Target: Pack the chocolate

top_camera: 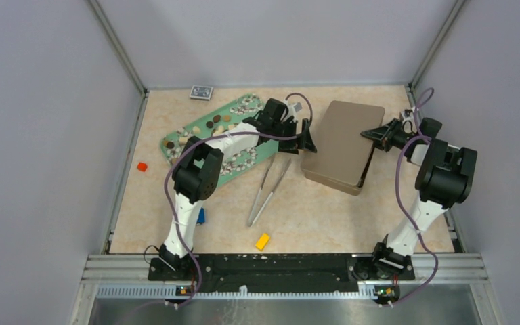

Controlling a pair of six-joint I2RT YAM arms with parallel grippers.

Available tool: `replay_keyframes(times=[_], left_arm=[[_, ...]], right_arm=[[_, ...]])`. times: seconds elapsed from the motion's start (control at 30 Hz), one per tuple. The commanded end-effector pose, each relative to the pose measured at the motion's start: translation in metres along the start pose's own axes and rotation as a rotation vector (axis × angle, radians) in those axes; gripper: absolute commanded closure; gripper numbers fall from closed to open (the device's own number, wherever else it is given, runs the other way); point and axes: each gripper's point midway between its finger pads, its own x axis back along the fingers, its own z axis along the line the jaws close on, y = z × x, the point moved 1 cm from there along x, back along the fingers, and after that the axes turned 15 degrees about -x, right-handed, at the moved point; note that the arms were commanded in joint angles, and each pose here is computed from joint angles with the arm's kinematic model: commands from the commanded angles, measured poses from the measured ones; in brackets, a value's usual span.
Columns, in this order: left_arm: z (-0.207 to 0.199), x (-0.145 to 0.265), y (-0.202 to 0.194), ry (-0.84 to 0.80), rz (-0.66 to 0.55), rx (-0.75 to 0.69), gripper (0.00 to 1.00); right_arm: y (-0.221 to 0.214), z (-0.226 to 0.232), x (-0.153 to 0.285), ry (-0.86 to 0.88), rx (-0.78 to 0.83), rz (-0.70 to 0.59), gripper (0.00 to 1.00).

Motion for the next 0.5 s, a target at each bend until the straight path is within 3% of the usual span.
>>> replay_keyframes(times=[0.0, 0.47], left_arm=[[-0.016, 0.000, 0.012, 0.003, -0.009, -0.083, 0.06], [-0.025, -0.018, 0.011, 0.005, 0.010, -0.131, 0.07]], right_arm=[[0.013, 0.010, 0.010, -0.070, 0.141, -0.077, 0.94], [0.018, 0.014, 0.030, -0.267, 0.213, -0.190, 0.52]])
